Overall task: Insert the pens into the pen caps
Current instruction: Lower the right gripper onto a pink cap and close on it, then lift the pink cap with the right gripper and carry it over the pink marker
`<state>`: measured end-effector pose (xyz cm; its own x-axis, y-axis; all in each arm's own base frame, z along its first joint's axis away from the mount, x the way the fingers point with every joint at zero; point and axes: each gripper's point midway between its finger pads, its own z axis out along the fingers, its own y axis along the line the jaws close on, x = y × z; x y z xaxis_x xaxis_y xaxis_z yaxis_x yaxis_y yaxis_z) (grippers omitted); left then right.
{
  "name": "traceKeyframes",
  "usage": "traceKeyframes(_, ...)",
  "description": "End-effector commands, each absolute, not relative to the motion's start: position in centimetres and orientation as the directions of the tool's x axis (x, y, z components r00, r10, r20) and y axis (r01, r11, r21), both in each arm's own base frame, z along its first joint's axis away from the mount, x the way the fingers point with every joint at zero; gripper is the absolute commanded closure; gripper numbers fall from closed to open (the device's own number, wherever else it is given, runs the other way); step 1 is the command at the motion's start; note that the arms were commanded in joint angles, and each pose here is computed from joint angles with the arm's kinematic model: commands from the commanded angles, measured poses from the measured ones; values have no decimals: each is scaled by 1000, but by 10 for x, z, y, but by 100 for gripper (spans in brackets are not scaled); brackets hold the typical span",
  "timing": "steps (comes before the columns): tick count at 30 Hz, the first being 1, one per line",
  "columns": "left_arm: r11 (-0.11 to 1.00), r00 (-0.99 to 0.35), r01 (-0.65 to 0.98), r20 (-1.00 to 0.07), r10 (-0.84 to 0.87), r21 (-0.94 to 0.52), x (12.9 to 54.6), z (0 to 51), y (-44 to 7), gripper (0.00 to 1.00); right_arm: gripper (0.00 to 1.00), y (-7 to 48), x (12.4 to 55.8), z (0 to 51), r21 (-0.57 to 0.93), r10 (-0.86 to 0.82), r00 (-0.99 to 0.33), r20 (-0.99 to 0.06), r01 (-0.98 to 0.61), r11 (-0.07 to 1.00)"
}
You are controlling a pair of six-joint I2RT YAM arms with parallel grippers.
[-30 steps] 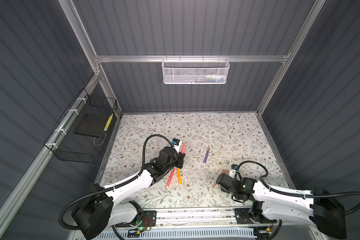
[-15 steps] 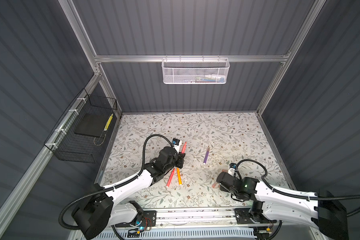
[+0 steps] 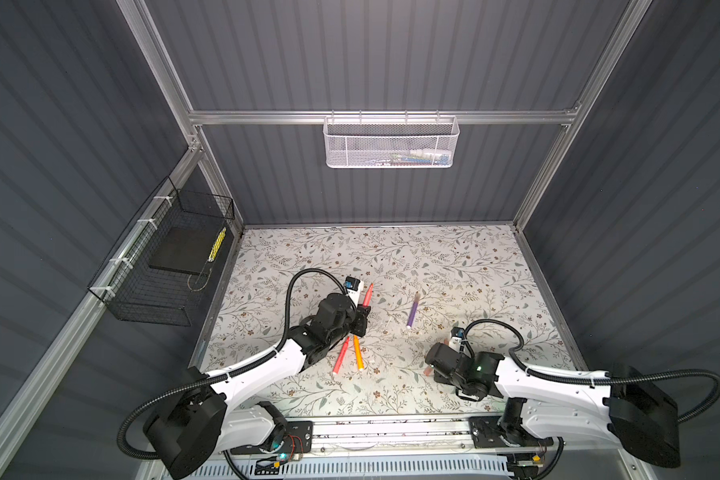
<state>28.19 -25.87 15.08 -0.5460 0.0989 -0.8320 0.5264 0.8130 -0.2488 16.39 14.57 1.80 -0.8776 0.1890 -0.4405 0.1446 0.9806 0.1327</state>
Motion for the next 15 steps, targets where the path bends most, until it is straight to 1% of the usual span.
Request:
traceKeyframes(1, 800, -536, 548, -836, 114, -243, 279, 151, -261, 100, 58, 150, 167, 19, 114, 172, -880, -443, 135, 984)
traceKeyframes(7, 798, -536, 551, -837, 112, -245, 279, 151, -261, 100, 70, 149, 168, 11, 62, 151, -889, -432, 137, 989)
traceKeyframes(11, 796, -534, 552, -838, 111, -247, 279, 151, -261, 100, 76, 148, 167, 6, 36, 140, -896, -421, 138, 990)
traceKeyframes(15, 795, -534, 554, -838, 111, -248, 278, 152, -262, 100, 83, 147, 167, 4, 31, 146, -896, -419, 147, 989)
